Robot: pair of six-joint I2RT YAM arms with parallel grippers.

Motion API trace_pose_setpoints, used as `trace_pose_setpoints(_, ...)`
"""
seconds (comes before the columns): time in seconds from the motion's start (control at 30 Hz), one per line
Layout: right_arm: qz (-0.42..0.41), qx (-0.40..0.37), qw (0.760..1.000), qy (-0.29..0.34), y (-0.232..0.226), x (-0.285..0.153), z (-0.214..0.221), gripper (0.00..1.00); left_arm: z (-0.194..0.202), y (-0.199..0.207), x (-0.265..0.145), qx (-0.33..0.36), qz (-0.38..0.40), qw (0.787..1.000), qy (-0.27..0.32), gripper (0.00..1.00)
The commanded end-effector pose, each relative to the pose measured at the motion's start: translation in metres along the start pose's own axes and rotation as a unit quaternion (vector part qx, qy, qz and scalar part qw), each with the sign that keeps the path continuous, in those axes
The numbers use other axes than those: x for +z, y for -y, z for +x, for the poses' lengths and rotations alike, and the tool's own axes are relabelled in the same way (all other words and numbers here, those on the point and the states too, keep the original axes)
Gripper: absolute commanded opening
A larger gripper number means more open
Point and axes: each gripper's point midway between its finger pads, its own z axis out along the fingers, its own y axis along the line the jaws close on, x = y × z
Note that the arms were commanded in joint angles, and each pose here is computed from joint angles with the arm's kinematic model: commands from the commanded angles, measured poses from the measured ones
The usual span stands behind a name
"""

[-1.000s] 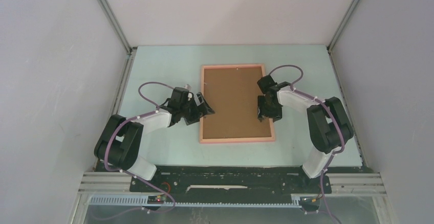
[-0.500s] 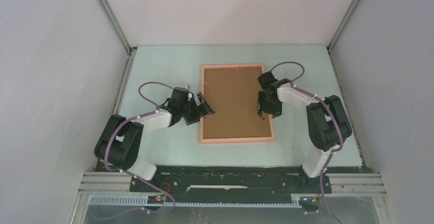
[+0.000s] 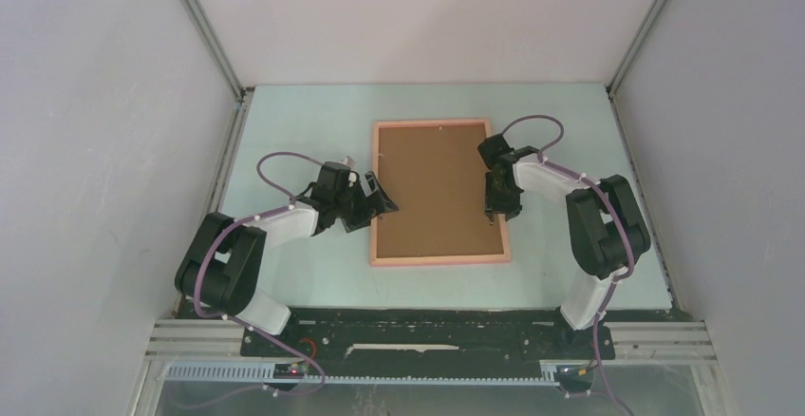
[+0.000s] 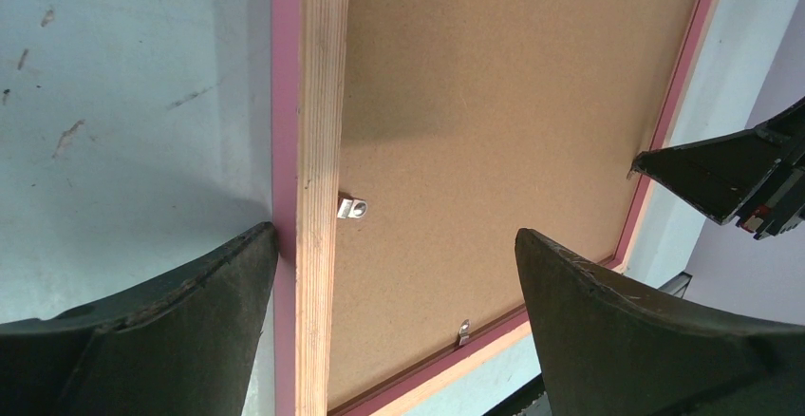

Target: Put the photo into the frame

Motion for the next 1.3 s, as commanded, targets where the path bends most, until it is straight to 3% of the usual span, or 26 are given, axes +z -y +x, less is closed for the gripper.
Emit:
trace_pose_setpoints(0.0,0.001,-0.009,1.0,-0.022,0.001,0.002,0.015,0.36,0.003,0.005,0.002,0.004,0.022,1.0,-0.004,0.95)
trace_pose_setpoints(0.3,0.004,-0.01,1.0,-0.008,0.008,0.001,0.006,0.23,0.003,0.006,0.001,0.005,0.023,1.0,-0.004,0.95)
trace_pose_setpoints(0.33,0.001,-0.009,1.0,-0.005,0.008,-0.001,0.005,0.23,0.003,0.005,0.001,0.005,0.023,1.0,-0.004,0.95)
trace_pose_setpoints(0.43,0.0,-0.009,1.0,0.011,0.007,-0.013,0.001,0.45,0.003,0.005,0.001,0.004,0.024,1.0,-0.004,0.95)
trace_pose_setpoints(0.63,-0.017,-0.011,0.999,0.047,0.003,-0.038,-0.006,0.56,0.003,0.005,0.002,0.004,0.024,1.0,-0.004,0.95)
trace_pose_setpoints(1.03,0.004,-0.028,1.0,-0.001,0.004,-0.007,0.004,0.58,0.003,0.006,0.001,0.005,0.026,1.0,-0.003,0.95)
trace_pose_setpoints(1.27,0.014,-0.03,0.999,-0.007,0.006,0.0,0.003,0.48,0.003,0.006,0.001,0.004,0.026,1.0,-0.003,0.95)
